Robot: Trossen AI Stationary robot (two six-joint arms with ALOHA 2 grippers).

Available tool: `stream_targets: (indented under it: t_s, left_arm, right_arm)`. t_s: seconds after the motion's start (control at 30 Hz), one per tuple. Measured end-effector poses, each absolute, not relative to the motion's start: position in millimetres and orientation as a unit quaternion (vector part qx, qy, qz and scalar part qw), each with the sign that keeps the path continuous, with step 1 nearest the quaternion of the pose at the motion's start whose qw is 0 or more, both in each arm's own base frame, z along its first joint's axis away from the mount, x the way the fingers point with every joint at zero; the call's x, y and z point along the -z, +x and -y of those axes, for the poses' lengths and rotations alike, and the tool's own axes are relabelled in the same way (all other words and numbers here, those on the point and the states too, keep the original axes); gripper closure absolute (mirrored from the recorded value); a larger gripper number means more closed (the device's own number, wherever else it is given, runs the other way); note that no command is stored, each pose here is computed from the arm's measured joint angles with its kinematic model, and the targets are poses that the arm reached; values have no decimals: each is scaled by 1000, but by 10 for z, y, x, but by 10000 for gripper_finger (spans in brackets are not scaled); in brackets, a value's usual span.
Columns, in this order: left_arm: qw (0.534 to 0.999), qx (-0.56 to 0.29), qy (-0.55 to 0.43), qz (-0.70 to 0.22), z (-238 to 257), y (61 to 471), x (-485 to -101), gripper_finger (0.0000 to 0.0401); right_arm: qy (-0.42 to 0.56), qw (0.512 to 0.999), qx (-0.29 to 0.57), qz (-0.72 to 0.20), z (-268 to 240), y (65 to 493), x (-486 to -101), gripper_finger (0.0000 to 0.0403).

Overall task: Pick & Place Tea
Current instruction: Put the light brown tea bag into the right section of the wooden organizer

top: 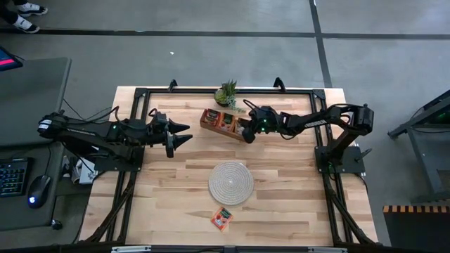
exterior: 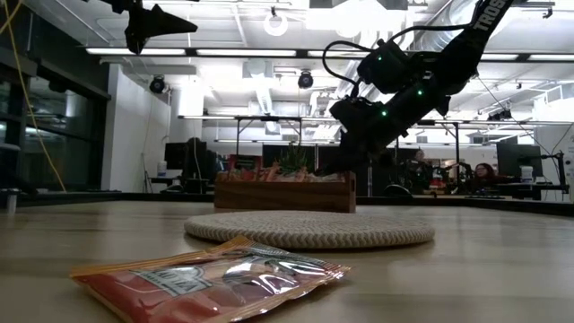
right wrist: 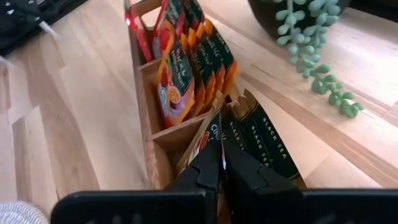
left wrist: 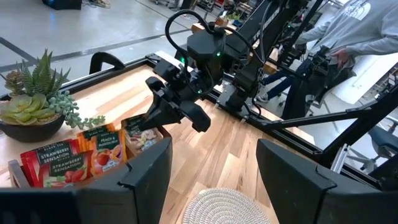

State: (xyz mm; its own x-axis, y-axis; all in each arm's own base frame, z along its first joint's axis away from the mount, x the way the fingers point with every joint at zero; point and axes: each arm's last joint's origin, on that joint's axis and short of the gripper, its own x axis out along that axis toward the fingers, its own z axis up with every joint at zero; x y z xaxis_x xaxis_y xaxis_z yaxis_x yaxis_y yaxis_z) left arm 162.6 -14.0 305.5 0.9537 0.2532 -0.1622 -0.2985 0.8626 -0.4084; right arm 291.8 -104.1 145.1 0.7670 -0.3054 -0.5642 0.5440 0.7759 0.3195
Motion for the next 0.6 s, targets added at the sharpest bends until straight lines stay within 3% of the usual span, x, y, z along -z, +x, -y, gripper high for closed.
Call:
stream_targets:
  t_s: [0.6]
  left_arm:
    - [964,-143,-220,-52,140,1627,-3055,169]
  right_arm:
    - [191,928,210,-240,1023,2873,-1629,391]
